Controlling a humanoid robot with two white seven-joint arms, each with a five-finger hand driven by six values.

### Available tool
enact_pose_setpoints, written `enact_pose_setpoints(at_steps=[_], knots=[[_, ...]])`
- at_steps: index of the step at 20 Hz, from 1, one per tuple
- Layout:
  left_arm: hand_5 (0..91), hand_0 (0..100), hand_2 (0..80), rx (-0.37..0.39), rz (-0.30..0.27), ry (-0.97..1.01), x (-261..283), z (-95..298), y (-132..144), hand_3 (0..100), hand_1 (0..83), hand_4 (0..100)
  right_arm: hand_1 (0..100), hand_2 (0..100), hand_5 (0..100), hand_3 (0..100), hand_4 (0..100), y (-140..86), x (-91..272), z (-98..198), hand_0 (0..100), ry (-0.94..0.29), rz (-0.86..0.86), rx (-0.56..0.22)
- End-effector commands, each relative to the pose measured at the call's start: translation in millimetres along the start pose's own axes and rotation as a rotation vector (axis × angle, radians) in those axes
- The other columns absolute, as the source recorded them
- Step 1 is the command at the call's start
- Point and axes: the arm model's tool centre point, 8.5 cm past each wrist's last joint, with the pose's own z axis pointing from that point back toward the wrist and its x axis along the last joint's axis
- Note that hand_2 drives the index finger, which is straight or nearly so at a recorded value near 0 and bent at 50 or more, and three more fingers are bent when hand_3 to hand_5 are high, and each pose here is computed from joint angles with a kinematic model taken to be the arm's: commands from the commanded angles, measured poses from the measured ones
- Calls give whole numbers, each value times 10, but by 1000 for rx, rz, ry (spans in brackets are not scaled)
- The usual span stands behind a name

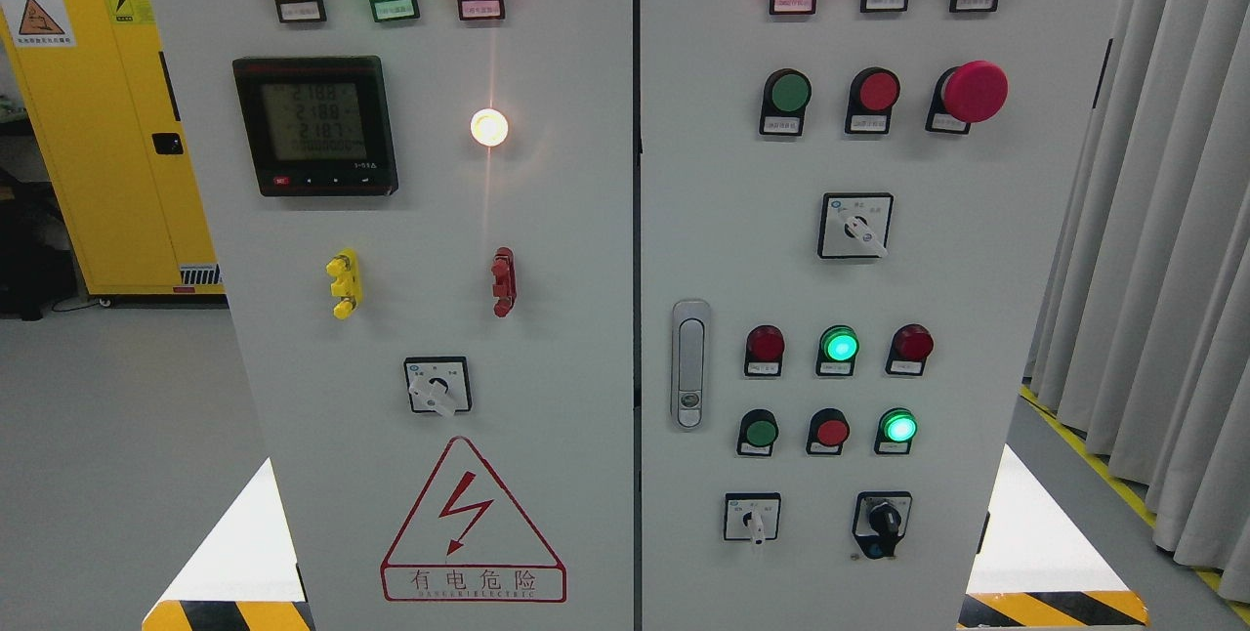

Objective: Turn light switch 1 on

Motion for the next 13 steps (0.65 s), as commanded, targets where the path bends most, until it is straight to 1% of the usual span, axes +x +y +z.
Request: enact_pose_setpoints(at_steps=[1, 3, 5, 13], knots=[[0, 324, 0, -47, -9, 159, -384, 41, -281, 0, 303, 0, 500, 40, 0, 0, 0, -3, -7, 0, 0, 8, -28, -3], [0, 325, 0, -57, -18, 174, -392, 38, -309, 0, 284, 0, 500, 40, 0, 0, 0, -3, -7, 0, 0, 8, -28, -3], [0, 326, 0, -66, -12, 176, -399, 38, -368, 0, 269, 0, 500, 40, 0, 0, 0, -1, -7, 0, 0, 7, -28, -2], [0, 329, 0, -89, -13, 159, -299, -11, -409, 0, 256, 0, 500, 40, 0, 0, 0, -3, -7, 0, 0, 8, -28, -3]])
